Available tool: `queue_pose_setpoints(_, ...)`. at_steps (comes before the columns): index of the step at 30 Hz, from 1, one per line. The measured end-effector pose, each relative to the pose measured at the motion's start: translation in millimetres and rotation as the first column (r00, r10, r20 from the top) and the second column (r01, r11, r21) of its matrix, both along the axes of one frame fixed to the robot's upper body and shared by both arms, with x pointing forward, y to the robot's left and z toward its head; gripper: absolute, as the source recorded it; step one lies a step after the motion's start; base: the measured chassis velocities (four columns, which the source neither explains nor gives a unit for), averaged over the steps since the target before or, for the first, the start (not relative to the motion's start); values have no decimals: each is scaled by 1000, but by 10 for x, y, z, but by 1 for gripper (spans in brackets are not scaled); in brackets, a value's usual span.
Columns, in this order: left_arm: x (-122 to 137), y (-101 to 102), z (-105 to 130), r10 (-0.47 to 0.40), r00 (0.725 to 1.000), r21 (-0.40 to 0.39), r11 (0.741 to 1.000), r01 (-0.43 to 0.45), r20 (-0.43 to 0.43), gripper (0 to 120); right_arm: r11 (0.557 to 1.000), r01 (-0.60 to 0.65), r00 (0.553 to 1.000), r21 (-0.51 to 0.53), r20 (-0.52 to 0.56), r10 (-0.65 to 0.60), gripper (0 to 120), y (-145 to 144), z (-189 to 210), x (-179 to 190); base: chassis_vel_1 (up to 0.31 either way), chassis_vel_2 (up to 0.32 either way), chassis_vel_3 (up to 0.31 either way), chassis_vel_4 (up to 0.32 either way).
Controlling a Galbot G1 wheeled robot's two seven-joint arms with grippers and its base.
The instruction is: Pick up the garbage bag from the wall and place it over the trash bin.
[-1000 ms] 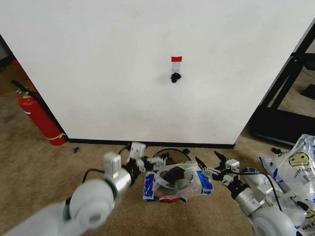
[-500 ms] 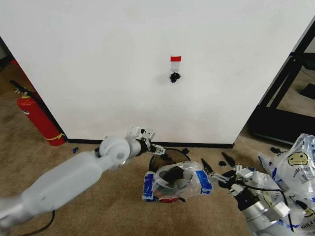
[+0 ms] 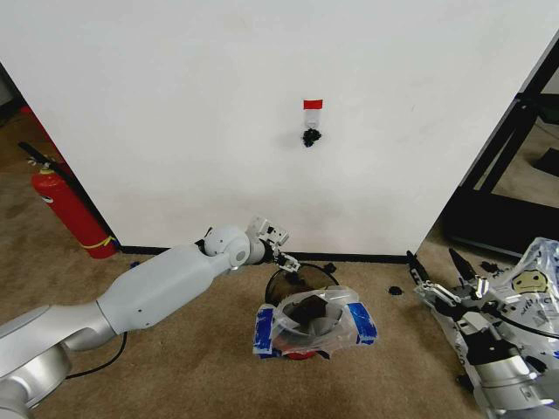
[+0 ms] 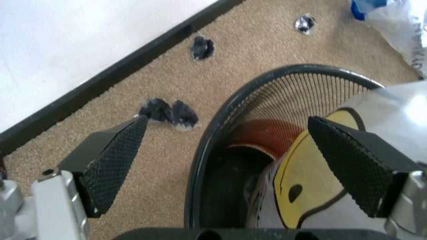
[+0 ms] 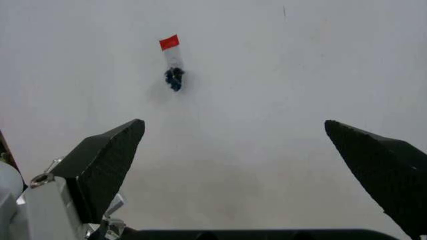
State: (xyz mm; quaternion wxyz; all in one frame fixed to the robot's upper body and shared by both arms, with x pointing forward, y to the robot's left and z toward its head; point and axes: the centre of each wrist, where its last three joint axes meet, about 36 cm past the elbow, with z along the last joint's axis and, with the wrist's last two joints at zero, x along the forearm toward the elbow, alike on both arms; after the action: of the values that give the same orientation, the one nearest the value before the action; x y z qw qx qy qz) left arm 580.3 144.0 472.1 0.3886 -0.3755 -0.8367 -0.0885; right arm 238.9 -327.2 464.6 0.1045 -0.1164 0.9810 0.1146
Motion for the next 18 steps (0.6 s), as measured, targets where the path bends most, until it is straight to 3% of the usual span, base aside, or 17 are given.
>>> queue_pose_setpoints(7, 97, -81, -254, -20, 1000, 45, 999, 20, -10, 88, 1000, -3, 1000, 10, 4, 3, 100, 22, 68, 28, 0, 0, 0, 0)
queue_pose_setpoints(11, 153, -135, -386, -22, 1000, 47, 999, 23, -17, 93, 1000, -10, 1000, 12, 8, 9, 100, 43, 117, 34, 0, 0, 0, 0)
queue_pose_setpoints(16, 164, -189, -496, -22, 1000, 47, 999, 23, -16, 84, 1000, -17, 1000, 13, -5, 17, 100, 70, 151, 34, 0, 0, 0, 0)
queue_pose_setpoints(18, 110, -147, -550, -30, 999, 50, 998, 31, -22, 76, 1000, -13, 1000, 17, -11, 14, 100, 76, 166, 39, 0, 0, 0, 0)
